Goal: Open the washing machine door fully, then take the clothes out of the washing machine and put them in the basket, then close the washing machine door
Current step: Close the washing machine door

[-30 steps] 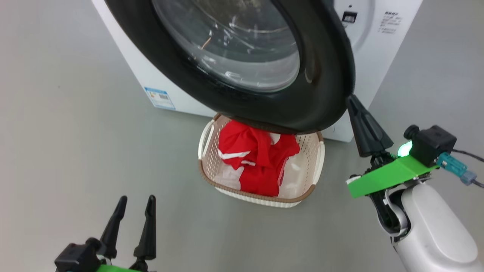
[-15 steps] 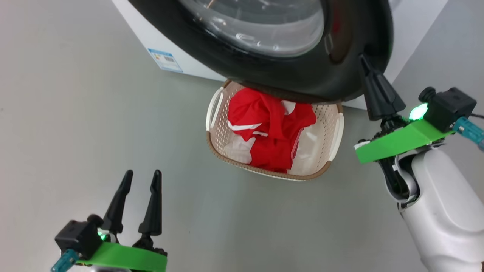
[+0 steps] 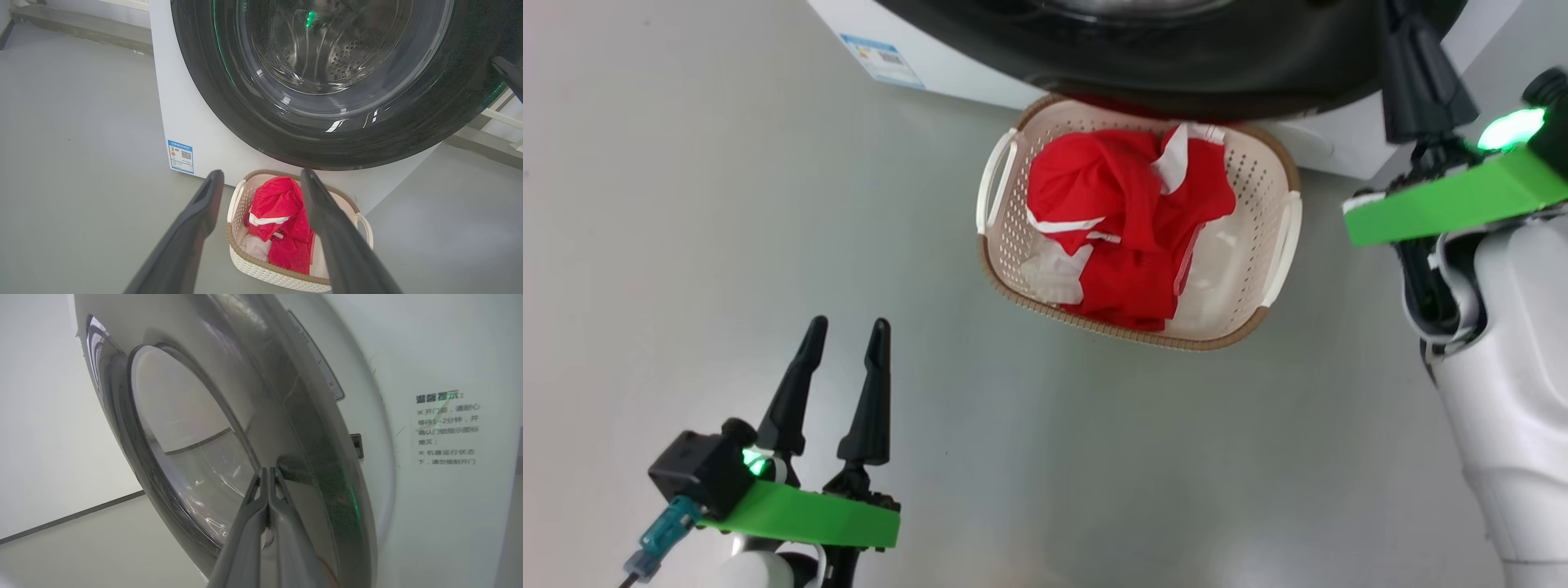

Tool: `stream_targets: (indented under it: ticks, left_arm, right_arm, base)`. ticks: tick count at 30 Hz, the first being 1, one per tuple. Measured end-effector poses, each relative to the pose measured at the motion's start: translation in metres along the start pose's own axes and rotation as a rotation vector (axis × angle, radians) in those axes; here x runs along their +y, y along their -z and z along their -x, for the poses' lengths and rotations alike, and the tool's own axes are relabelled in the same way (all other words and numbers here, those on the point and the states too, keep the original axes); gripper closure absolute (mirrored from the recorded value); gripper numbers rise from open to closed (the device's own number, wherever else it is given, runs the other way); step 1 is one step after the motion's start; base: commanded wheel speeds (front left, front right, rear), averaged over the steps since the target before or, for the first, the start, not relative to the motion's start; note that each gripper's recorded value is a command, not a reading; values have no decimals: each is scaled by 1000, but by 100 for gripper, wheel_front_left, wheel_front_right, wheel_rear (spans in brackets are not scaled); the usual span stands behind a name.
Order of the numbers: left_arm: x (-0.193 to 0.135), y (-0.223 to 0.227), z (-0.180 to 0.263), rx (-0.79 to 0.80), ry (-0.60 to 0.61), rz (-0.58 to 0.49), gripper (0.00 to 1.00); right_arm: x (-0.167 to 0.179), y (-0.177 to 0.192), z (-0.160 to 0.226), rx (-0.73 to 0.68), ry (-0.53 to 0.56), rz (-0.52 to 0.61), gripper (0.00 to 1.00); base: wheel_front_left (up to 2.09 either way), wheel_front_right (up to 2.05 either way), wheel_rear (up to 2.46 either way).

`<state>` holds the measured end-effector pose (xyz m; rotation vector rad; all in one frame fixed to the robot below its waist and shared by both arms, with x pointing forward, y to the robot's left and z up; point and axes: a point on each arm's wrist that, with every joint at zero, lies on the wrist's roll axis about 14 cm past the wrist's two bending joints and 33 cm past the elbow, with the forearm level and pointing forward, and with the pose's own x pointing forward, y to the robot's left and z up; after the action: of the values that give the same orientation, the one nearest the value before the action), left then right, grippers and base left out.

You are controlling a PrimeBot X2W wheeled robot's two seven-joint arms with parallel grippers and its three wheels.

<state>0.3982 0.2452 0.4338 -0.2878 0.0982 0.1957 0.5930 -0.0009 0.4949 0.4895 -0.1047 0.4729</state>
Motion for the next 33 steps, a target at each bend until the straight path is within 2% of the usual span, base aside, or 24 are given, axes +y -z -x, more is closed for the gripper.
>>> stream_targets:
  ticks: [12,20,33]
  left_arm:
    - [2,13,-13,31,-9,7,0]
    - [3,14,-20,31,-7,4,0]
    - [-6,3,-18,1,19,4,0]
  right_arm:
    - [-22,-3,-30,-68,25,-12,100]
    - [-23,-3,-38,-99,33,-55,100]
    - [-5,-8,-24,-65,-15,-6,100]
  base:
    - [0,0,0]
    - [0,0,0]
    - [0,0,0]
